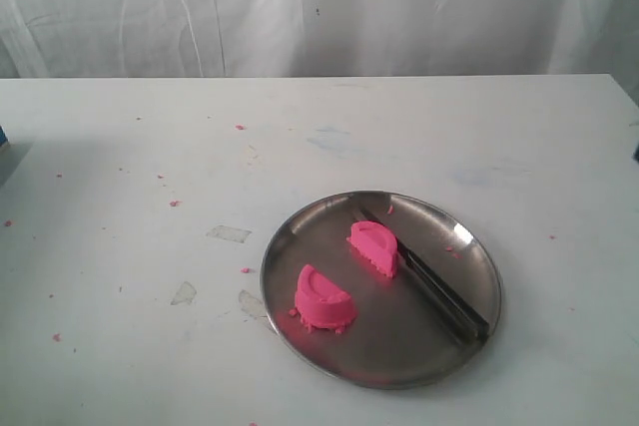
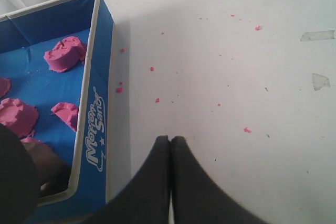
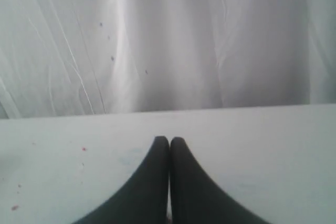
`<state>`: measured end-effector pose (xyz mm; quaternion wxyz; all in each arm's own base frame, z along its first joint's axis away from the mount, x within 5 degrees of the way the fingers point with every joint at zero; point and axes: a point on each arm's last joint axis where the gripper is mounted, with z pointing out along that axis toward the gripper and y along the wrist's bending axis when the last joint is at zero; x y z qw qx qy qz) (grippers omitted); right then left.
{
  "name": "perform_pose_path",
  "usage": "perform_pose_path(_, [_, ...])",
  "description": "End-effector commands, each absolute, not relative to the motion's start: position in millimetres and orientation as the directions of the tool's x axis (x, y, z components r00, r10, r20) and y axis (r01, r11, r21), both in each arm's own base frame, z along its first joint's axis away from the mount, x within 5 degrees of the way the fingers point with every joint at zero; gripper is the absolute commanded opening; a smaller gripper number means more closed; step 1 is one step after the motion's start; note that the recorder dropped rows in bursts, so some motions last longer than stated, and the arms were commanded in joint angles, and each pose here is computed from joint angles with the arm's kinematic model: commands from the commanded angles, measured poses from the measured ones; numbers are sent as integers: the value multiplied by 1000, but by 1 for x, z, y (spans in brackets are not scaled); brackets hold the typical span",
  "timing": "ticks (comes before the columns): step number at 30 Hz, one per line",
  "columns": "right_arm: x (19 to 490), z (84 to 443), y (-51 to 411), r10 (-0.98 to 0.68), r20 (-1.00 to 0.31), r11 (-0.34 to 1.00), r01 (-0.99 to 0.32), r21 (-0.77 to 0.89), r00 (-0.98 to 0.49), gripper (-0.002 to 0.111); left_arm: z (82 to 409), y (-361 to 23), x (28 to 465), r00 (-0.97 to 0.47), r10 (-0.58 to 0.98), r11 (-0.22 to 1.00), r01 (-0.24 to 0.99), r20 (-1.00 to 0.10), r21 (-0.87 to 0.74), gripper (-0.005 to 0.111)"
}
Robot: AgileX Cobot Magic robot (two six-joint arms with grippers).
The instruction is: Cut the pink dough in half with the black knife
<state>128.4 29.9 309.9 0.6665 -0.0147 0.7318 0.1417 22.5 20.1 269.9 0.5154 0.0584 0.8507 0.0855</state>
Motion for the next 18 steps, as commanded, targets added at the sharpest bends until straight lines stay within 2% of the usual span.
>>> perform_pose_path(1, [106, 322, 24, 197, -980, 955, -224, 193, -5, 0, 268, 20, 22, -458, 181, 980, 11, -870, 198, 0])
perform_pose_path(9, [78, 335, 17, 222, -967, 952, -241, 187, 126, 0, 268, 20, 22, -458, 181, 980, 11, -870, 198, 0])
perform_pose_path(14, [53, 328, 2, 147, -981, 987, -76, 139, 125, 0, 268, 20, 22, -458, 181, 980, 11, -870, 198, 0])
perform_pose_path(18, [36, 319, -2, 71, -995, 997, -16, 70, 75, 0, 268, 20, 22, -458, 181, 980, 11, -870, 198, 0])
